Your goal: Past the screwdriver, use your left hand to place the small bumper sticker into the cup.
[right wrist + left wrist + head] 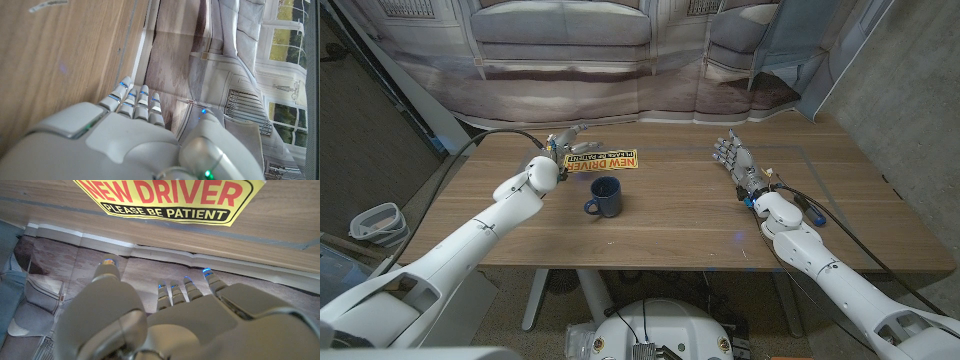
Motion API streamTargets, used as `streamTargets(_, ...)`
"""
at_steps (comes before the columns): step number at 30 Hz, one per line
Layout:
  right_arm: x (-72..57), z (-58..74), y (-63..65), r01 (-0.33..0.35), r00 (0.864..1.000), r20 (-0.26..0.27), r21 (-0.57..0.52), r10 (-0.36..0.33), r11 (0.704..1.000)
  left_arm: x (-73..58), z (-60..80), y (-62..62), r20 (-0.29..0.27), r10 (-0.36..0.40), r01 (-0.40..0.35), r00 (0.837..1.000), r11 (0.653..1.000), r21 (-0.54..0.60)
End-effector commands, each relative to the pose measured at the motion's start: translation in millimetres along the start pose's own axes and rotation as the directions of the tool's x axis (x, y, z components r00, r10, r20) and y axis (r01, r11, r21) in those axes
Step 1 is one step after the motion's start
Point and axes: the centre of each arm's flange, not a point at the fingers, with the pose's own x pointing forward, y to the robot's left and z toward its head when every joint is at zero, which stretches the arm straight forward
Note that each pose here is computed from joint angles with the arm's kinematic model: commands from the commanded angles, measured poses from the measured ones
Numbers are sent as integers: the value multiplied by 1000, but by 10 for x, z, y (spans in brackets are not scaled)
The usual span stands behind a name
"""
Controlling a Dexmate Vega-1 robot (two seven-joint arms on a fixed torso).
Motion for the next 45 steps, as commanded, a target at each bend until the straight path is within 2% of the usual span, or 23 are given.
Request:
streamTargets(1,-45,-6,-6,3,1000,-1,2,-3,1000,92,21,-47,-13,-55,55,998,998,28)
streamTargets(10,-86,1,-31,10,1000,-2,0,-10,1000,121,41,-100,-14,-60,60,998,998,33)
streamTargets(22,-52,20,-27,0,1000,7,0,0,1000,142,32,-186,-20,-75,76,997,996,47)
streamTargets(28,-30,-23,-3,-6,1000,1,7,6,1000,165,27,-239,-23,-92,93,996,995,47)
streamTargets(39,-55,-48,-25,2,1000,1,12,-2,1000,210,68,-251,-21,-98,99,995,993,65)
streamTargets(45,-84,-56,-37,8,1000,1,12,-8,1000,254,46,-332,-26,-119,120,993,991,57)
